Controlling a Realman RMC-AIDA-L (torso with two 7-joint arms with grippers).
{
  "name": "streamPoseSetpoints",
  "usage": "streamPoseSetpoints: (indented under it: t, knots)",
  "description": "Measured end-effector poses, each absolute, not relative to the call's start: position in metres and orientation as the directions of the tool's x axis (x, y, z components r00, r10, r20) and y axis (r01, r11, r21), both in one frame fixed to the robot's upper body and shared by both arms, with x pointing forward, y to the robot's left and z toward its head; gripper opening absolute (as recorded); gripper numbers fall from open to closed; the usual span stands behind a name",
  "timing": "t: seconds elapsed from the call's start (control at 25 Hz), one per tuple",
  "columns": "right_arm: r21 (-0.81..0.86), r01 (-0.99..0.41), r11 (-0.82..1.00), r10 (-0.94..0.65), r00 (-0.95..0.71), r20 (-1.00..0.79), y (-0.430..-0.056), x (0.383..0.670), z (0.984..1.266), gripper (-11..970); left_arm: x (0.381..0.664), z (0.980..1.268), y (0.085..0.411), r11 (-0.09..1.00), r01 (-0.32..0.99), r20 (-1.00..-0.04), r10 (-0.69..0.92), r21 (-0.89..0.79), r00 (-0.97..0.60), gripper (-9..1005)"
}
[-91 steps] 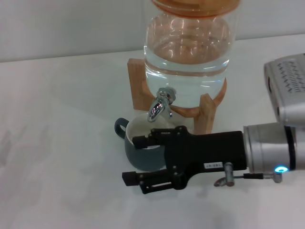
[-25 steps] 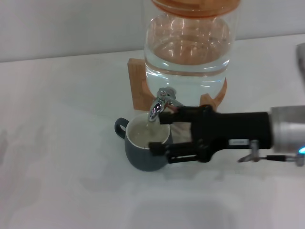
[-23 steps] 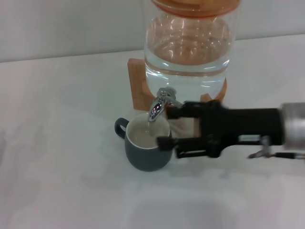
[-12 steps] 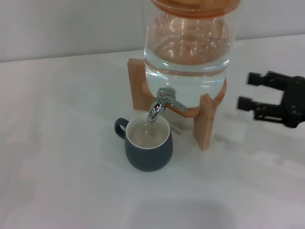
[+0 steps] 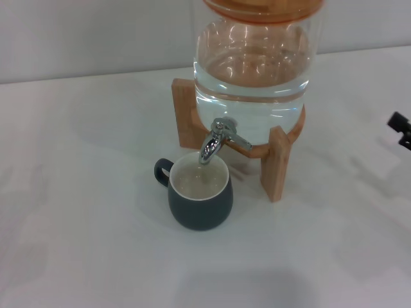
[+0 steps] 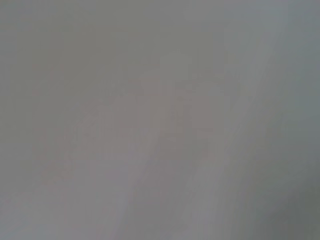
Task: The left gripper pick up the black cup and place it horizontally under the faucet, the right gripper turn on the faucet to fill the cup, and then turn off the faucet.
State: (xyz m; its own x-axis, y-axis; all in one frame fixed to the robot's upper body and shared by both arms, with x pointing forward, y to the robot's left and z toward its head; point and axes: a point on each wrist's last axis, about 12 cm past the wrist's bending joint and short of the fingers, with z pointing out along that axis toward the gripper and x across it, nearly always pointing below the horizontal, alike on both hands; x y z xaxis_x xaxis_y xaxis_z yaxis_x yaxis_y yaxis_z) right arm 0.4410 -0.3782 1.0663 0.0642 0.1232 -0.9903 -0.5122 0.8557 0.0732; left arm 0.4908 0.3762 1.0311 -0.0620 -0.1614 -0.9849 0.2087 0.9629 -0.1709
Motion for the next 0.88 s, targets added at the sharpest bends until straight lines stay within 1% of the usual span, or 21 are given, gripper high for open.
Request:
streamPoseSetpoints:
  t: [0.16,0.4,0.88]
  knots:
    - [0.027,-0.383,0.923,0.071,0.103,-0.992,-0.382,0.429,1.045,817,0.49,1.031,0.376,0.965,0.203,-0.986,-0.158,-0.166,-0.058,516]
    - [0.017,-0.308,0.951,0.049,0.097,-0.994,-0.381,0.422,1.033,817,0.49,1.03,0.376,0.966,0.203,-0.987,-0.15,-0.159,-0.056,526]
    - [0.023,-0.279,0.96,0.048,0.083,-0.995,-0.381,0.417,1.027,816,0.492,1.033,0.377,0.969,0.189,-0.987,-0.154,-0.159,-0.036,545]
